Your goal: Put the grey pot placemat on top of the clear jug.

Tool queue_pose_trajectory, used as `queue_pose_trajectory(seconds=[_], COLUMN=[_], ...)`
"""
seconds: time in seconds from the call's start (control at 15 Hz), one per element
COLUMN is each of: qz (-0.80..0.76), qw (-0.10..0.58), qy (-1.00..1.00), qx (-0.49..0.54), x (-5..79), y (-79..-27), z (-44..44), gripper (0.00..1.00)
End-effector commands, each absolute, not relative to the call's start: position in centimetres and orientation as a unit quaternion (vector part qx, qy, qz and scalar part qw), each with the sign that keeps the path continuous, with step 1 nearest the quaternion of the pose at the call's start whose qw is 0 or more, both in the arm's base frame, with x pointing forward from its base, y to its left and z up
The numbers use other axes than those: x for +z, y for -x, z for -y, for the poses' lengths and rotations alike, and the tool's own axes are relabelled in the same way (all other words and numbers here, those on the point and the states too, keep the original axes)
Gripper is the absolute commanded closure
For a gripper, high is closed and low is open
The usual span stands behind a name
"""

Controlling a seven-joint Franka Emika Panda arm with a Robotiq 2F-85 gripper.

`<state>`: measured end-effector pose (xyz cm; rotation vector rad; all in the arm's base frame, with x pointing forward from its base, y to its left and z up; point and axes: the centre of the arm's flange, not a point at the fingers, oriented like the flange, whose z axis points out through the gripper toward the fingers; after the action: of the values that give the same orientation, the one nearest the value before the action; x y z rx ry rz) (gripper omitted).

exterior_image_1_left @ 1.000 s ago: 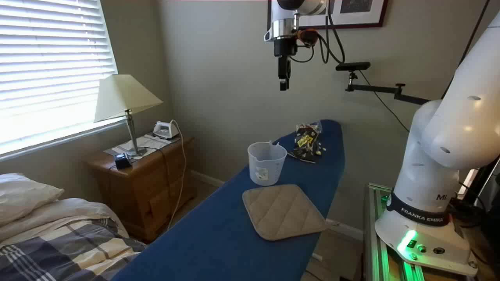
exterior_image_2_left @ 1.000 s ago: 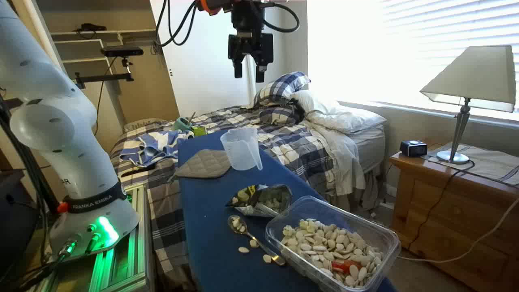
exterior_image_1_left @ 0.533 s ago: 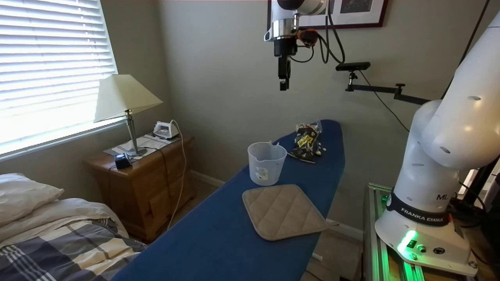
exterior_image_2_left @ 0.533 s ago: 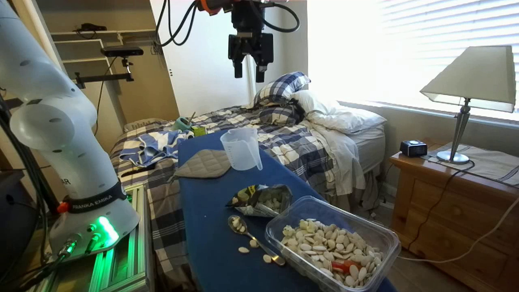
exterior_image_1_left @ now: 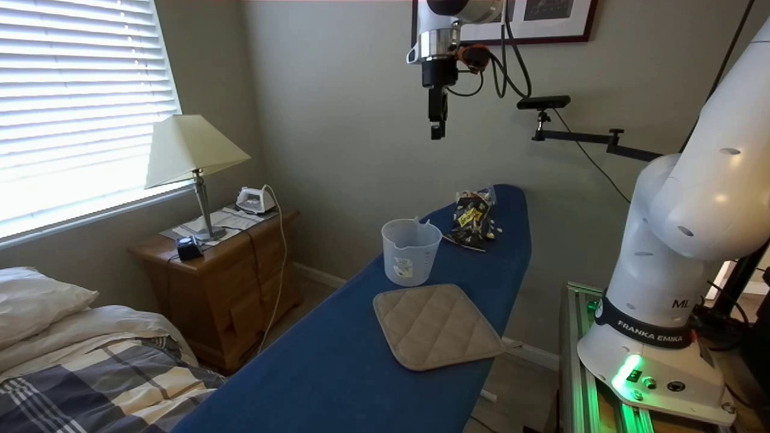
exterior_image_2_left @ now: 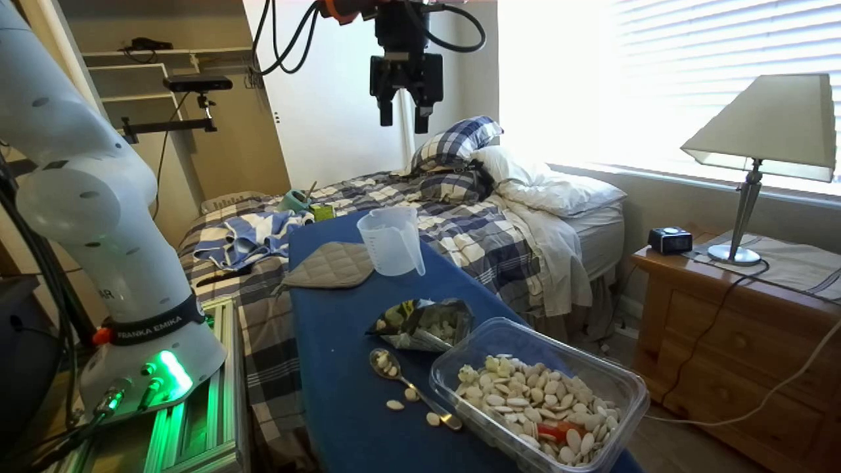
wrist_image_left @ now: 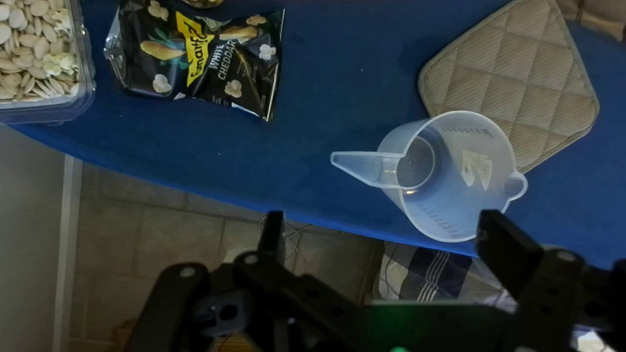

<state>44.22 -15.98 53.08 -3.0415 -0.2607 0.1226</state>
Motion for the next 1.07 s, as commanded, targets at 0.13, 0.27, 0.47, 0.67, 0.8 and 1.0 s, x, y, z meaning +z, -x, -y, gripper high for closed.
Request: queue_pose_trajectory(seconds=[0.13,0.27,0.47,0.67,0.8,1.0], qz=[0.085,0.088,0.106,0.126,0.135,0.125], qw=[0.043,0.039,0.036,0.026,0.020,0.001], qy=[0.995,0.995,0.992,0.989,0.987,0.988], qx=[0.040,0.040,0.054,0.074,0.081,0.089], x=[53.1,52.7,49.8,46.6,44.7,44.0], y=[-44.2,-44.2,-43.6,-42.9,-42.6,-41.9], z=[16.0,15.2,10.6,5.9,2.6,-2.4], gripper=[0.00,0.00,0.00,0.00,0.00,0.00])
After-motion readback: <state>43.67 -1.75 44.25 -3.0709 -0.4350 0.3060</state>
